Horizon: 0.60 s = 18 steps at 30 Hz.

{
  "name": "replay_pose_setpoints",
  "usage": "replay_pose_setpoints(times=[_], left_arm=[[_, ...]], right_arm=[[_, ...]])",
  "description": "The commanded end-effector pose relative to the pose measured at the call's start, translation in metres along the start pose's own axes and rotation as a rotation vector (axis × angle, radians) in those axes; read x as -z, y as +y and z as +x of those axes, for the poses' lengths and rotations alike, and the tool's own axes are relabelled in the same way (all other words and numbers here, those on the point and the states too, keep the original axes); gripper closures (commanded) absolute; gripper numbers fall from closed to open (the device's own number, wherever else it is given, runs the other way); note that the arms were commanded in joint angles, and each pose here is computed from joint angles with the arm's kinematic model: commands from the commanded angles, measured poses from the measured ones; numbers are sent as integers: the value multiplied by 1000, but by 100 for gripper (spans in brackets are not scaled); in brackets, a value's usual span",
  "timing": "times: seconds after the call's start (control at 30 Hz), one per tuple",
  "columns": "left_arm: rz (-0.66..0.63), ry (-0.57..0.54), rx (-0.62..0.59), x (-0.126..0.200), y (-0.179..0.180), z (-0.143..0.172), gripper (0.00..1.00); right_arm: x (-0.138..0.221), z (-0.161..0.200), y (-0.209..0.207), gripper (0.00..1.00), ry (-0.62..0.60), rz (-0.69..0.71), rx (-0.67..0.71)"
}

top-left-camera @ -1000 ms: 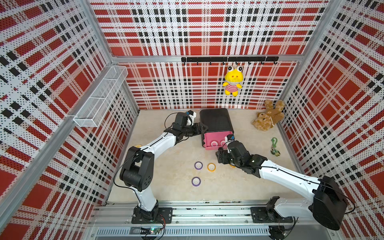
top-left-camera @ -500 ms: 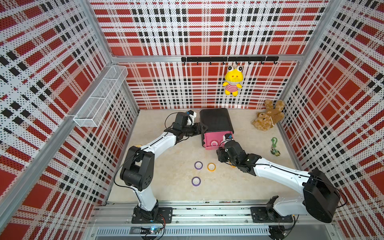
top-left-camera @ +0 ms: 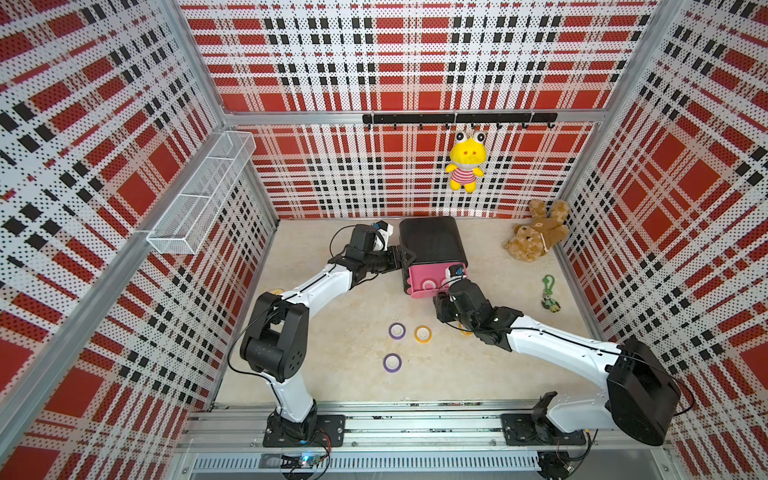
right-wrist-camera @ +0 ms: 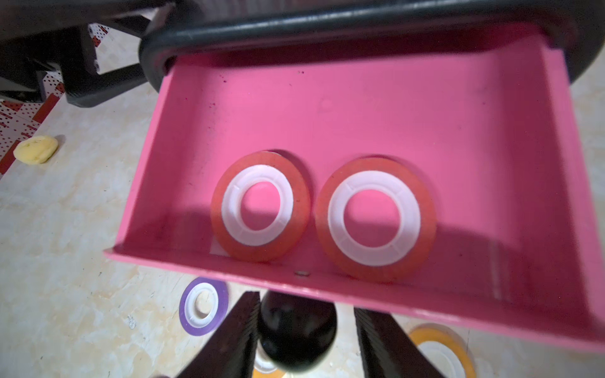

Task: Place the transparent tape into the drawer according to color
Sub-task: Close the drawer of the storage box.

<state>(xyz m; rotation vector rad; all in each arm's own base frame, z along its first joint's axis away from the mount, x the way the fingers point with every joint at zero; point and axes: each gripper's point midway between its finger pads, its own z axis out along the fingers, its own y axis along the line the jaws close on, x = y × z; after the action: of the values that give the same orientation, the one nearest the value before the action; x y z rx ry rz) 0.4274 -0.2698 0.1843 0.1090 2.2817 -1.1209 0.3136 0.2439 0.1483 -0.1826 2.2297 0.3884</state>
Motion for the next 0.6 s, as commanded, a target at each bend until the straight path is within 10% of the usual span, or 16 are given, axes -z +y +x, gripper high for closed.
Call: replay_pose_setpoints(times=[0.0,0.57], left_arm=[[4,19,-11,-2,0,0,30],[17,33,-10,-3,-1,3,30]], right_arm=[[11,-39,13,46,-121,-26,6],[-9,-62,25,41,-161,-13,63]])
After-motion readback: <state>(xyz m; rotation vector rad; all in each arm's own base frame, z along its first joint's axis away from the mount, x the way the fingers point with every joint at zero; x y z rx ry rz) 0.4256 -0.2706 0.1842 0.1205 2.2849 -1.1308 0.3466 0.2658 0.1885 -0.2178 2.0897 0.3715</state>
